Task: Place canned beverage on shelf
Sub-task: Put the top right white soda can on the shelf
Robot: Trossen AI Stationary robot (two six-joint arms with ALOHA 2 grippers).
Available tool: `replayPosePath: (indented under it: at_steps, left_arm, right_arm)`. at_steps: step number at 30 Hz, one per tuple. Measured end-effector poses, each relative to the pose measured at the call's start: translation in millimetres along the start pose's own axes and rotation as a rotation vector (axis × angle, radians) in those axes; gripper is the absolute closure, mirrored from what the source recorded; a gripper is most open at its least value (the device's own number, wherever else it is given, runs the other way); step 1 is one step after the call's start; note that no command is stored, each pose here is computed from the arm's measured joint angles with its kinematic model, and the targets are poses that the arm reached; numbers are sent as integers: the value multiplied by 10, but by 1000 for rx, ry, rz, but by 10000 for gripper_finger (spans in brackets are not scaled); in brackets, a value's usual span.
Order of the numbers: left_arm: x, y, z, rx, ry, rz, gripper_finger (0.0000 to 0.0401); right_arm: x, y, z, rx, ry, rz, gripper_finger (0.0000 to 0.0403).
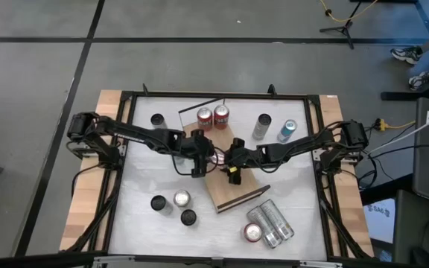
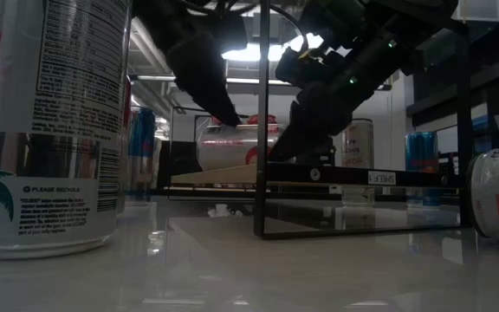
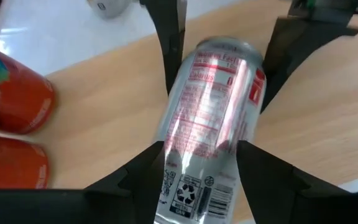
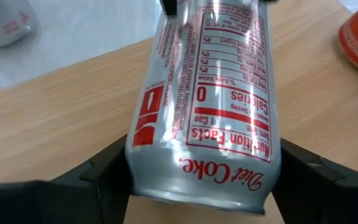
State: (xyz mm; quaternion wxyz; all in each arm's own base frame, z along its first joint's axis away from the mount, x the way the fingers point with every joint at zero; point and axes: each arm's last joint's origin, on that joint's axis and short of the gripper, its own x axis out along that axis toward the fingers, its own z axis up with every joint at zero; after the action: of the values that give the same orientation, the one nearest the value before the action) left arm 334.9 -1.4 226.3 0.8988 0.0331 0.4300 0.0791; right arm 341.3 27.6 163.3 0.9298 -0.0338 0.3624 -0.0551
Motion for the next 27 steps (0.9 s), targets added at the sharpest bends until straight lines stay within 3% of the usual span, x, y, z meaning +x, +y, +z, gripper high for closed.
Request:
replayPosePath:
  at_steps: [5, 12, 27]
  left_arm:
    - [-191, 35, 24, -14, -26, 2, 210]
    - [-391, 76, -26, -60, 10, 12, 210]
    - [-363, 23, -30, -74, 21, -26, 210]
  right_arm:
    - [-18, 6, 34, 31, 33, 25, 101]
    - [-158, 1, 285, 7, 193, 56, 102]
    - [-777, -82, 896, -28, 447, 86, 99]
